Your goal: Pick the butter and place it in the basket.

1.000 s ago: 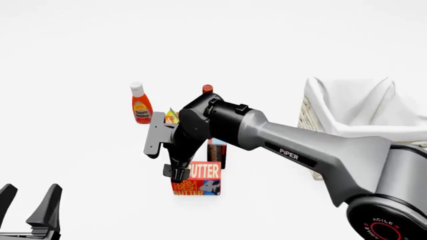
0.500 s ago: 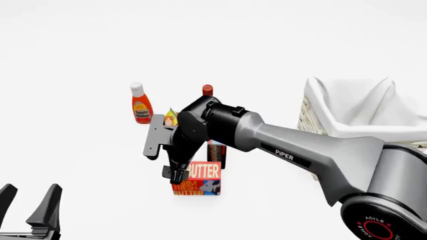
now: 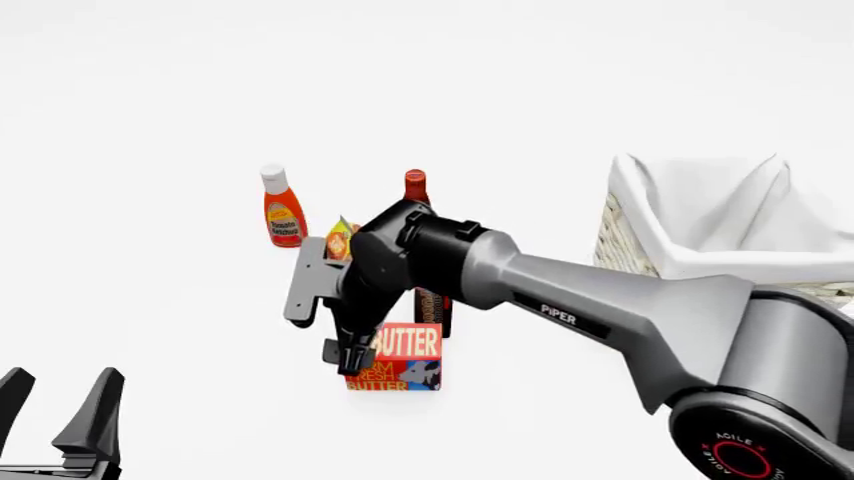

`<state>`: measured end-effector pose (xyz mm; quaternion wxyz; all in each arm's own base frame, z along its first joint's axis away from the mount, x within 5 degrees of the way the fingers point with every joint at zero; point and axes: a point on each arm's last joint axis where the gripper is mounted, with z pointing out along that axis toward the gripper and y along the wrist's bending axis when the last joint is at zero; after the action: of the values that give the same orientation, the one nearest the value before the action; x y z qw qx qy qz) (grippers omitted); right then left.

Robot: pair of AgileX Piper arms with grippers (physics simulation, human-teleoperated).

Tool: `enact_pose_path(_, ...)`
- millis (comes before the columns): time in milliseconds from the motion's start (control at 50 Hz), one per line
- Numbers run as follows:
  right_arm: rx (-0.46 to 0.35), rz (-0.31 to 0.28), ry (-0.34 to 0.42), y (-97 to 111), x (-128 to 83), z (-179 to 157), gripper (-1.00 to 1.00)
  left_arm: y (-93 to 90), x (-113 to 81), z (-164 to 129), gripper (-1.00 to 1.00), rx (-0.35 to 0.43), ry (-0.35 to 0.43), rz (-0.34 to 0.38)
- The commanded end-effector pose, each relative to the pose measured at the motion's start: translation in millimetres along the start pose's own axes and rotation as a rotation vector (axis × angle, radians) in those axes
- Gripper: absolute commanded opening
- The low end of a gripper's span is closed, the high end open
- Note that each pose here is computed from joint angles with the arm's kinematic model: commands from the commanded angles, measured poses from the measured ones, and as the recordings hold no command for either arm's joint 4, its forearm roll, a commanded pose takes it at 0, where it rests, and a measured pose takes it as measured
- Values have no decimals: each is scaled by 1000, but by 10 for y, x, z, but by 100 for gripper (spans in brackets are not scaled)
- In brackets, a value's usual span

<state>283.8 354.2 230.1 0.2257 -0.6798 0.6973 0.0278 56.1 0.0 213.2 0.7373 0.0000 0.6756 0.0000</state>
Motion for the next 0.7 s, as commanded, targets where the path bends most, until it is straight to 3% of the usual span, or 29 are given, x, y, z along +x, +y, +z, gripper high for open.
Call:
enact_pose_path(20, -5, 4, 6, 10, 8, 48, 100, 0, 0, 0, 100, 0, 0, 0)
enact_pose_path(700, -9, 16, 20, -14, 65, 140, 100, 0, 0, 0, 100, 0, 0, 0)
